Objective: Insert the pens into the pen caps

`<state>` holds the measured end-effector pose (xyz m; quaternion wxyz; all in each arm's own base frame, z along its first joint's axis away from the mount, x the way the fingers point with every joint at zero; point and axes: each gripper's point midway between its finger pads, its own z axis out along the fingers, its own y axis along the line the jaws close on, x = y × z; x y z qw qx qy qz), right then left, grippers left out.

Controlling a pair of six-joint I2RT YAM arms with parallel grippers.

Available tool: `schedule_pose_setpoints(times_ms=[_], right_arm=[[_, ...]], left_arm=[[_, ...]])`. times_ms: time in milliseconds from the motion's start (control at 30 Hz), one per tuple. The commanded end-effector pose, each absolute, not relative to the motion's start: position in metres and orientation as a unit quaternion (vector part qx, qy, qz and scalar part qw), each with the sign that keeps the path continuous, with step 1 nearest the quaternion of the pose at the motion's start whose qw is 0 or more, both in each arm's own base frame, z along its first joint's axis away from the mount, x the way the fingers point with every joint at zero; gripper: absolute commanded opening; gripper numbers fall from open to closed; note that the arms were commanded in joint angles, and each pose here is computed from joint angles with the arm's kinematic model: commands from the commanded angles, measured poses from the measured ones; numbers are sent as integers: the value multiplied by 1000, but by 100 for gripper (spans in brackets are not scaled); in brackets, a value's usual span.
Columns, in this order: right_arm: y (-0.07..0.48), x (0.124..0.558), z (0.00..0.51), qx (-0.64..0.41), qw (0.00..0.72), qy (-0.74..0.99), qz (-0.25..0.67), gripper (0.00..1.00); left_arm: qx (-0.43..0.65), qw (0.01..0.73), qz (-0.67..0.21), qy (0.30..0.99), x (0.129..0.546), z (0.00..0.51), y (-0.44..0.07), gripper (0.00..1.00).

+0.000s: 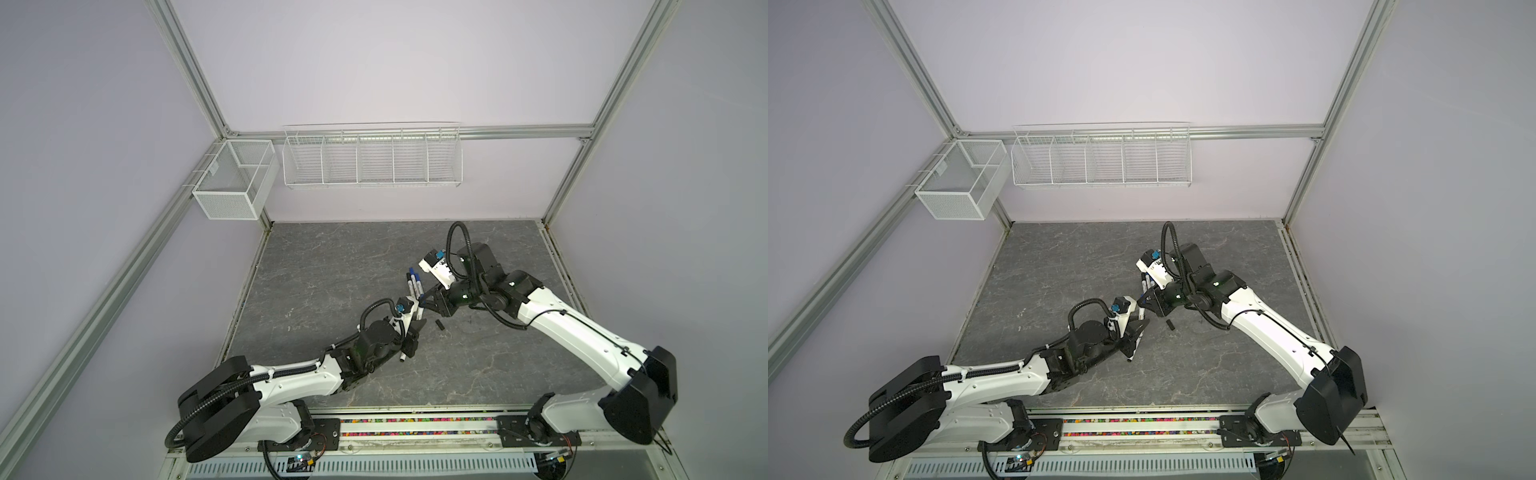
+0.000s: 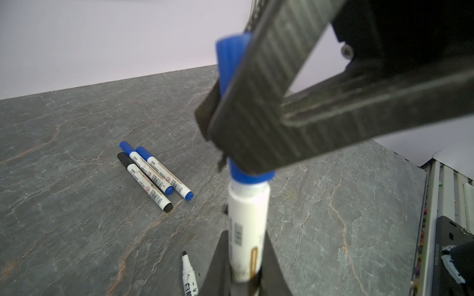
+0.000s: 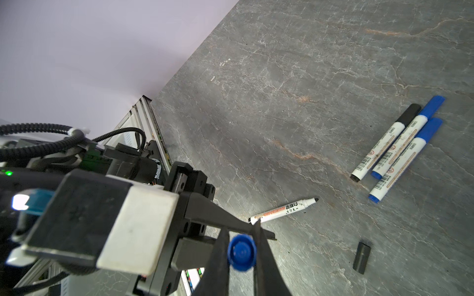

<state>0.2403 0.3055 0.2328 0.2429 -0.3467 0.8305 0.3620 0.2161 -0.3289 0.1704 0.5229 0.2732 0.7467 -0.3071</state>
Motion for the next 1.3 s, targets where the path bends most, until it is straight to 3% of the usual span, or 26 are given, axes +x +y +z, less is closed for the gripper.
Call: schedule_pose_setpoints(times_ms=[0,467,633,933,1267], right_arm=[[296,210,198,-358,158,857,336,11],[301,184,197,-317,55,839,439,11],[287,181,177,-313,39,865,390,11],[266,204,154,-296,77,906,293,11],[300,180,190,-322,74,842,427,14]], left_arm=[[228,565,-308,731,235,198,-324,0],[224,582,-318,714,231,208,-318,0],[224,582,-319,713,231,208,-319,0],[230,585,-319,710,231,211,-320,0],[235,579,-327,709,231,212,-327,0]])
